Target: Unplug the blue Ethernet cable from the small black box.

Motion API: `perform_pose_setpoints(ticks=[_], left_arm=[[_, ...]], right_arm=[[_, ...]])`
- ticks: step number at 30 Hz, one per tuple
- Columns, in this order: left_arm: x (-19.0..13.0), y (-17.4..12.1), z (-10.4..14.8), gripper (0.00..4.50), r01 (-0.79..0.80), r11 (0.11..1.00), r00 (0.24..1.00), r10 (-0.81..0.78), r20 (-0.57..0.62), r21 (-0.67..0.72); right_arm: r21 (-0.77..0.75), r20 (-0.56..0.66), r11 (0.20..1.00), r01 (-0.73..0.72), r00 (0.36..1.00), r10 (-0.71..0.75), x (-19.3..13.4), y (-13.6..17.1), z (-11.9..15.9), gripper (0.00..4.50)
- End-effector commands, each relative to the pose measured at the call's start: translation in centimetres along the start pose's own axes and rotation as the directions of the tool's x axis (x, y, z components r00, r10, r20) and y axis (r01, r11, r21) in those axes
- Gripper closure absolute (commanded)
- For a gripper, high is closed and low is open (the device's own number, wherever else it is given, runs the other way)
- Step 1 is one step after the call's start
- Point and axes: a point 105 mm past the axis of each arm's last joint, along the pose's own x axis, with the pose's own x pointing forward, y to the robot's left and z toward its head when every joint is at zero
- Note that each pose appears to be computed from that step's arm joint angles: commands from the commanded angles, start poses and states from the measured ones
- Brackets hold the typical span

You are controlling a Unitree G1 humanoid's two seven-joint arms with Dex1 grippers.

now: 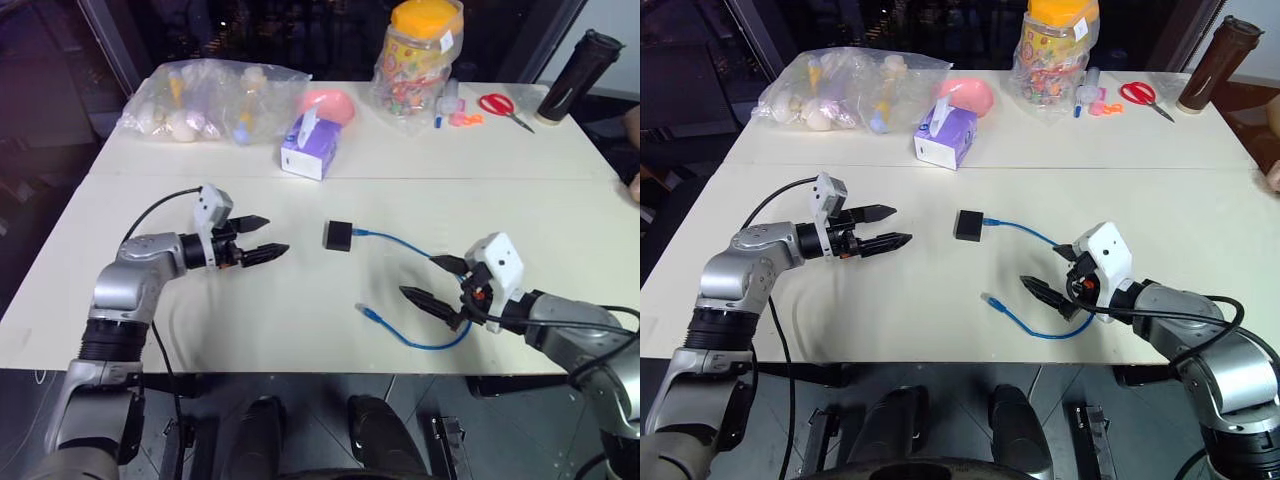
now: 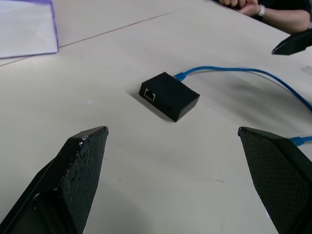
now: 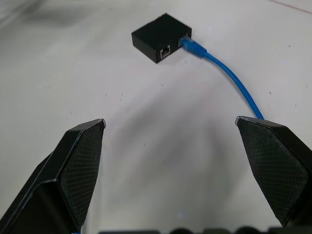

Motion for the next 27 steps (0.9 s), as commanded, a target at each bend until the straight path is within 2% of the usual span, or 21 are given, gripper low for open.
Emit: perform_pose_setpoints(ticks=[1,19,27], left_arm=[[-0.3,-0.1,1.3,0.05,-0.010,0.999,0.999,0.008,0.042,0.048],[0.7,0.4,1.7,0.05,-0.010,0.998,0.999,0.008,0.044,0.055],[0.3,1.0,1.7,0.05,0.056,0.991,0.997,-0.050,-0.050,0.125]], right_arm=[[-0.023,0.037,1.000,0.008,0.999,-0.008,0.1,-0.1,0.8,0.00],[-0.073,0.036,0.997,0.020,0.999,-0.017,1.3,-1.0,1.0,0.00],[-0.134,0.043,0.991,-0.012,0.999,0.018,6.3,-3.7,1.6,0.00]])
